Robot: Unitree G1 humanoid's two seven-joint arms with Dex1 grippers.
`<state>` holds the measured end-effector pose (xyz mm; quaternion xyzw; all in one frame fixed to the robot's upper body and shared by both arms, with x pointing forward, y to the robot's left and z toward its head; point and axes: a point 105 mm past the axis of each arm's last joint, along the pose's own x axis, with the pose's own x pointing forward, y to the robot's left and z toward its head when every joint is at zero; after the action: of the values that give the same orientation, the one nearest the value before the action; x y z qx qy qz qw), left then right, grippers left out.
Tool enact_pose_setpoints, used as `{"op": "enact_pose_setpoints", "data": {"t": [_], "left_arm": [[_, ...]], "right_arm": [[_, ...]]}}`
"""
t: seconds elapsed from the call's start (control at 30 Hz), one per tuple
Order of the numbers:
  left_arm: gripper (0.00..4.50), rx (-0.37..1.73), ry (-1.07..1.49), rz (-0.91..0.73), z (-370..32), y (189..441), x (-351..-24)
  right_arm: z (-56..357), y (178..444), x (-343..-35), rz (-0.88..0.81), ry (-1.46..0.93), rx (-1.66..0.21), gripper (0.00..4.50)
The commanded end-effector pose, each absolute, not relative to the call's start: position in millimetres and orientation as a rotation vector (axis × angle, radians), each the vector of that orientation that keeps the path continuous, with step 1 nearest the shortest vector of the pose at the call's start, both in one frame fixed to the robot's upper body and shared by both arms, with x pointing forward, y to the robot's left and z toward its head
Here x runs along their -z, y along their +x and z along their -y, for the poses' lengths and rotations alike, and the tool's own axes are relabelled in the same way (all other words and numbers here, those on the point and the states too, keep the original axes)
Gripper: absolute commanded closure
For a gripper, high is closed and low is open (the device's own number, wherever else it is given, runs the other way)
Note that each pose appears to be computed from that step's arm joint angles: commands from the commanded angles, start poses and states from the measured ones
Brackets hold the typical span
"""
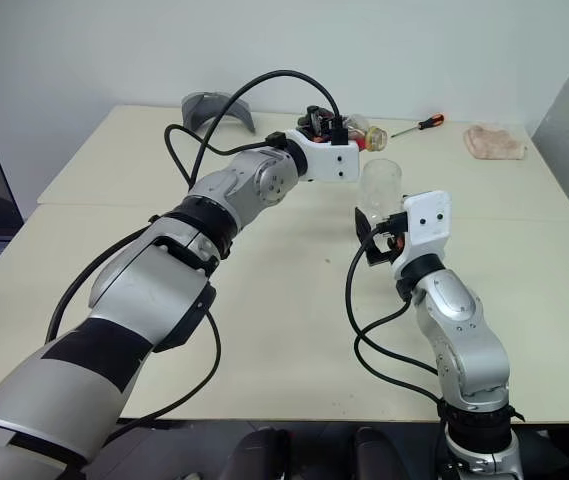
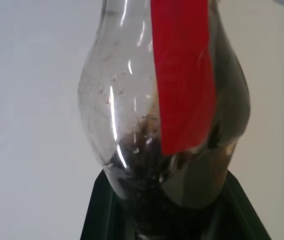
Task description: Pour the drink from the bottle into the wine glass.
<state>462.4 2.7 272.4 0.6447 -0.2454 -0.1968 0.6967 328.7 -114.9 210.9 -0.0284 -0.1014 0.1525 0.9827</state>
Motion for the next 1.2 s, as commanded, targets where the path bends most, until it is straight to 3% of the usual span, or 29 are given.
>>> {"op": "enact_pose_setpoints", "data": {"t": [0.03,1.2], "left_arm": [[3.74,0.396,1.465,0.654,10,455,-303],[3.74,0.306,1.614,0.707,4,457,-316]], "right_arm": [[115,325,-227,0.266,-0.07,-0.3,0.0],[113,325,-221,0.241,-0.083,-0.308,0.0]]}}
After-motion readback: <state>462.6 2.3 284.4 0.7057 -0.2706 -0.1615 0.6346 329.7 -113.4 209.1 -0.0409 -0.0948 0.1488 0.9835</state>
